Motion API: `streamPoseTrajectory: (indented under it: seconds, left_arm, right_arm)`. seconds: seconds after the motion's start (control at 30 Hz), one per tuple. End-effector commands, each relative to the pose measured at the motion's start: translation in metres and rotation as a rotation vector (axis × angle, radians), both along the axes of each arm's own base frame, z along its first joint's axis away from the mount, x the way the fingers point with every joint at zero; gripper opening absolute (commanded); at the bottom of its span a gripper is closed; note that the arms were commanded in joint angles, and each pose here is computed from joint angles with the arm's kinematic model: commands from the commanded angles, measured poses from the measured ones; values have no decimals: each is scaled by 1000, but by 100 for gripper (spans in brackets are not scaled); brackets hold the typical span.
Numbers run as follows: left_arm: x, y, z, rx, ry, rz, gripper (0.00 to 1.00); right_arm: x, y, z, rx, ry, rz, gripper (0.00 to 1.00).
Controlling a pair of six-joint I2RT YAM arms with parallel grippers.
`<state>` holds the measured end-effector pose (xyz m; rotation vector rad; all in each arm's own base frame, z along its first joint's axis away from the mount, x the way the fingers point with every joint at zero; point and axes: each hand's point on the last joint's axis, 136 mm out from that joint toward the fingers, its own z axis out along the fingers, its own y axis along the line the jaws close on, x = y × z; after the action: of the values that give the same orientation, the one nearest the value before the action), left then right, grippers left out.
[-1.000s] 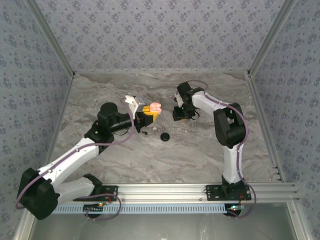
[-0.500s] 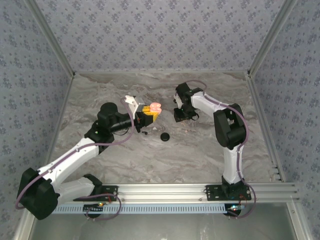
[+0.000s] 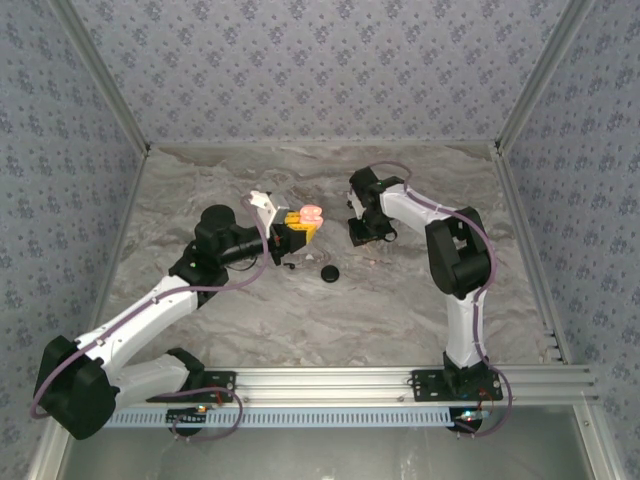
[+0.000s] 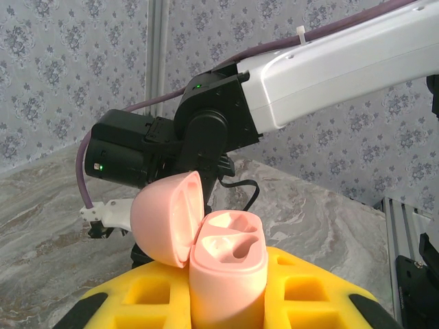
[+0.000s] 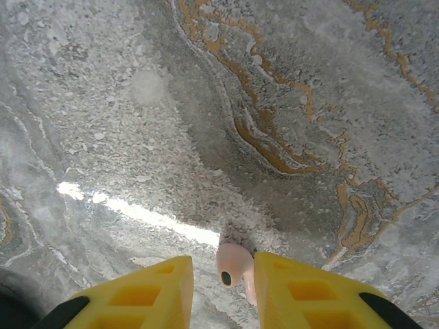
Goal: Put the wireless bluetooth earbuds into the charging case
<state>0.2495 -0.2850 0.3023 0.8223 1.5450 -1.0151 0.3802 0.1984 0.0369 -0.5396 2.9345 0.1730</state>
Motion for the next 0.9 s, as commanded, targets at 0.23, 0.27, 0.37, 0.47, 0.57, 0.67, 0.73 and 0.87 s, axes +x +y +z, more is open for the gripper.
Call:
streamPoseTrajectory:
  seconds: [0.23,0.27,0.37,0.47,0.57,0.67,0.73,0.87]
  left_arm:
    - [-4,0,12,-24,-41,-5,10]
    - [-3,0,11,-23,-41,-3,10]
    - [-3,0,11,-23,-40,-3,10]
    - [-3,0,10,-23,-39,-2,10]
    - [-3,0,9,-22,-39,-3,10]
    - [-3,0,8,-21,-34,1,10]
    - [-2,1,6,-19,-30,7,10]
    - [6,3,0,-10,-8,49,9]
  right_arm:
    - [-10,-4,-18,-57,60,12,29]
    - [-11,-5,-20,-61,66,12,28]
    - [-12,-6,-22,-70,72,12,26]
    - [-13,-6,-24,-77,75,10,26]
    - [-12,-7,-26,-80,75,5,24]
    - [-11,-7,-26,-77,72,-3,22]
    - [-10,-5,-24,-70,63,-7,20]
    - [-7,1,-12,0,29,-19,19]
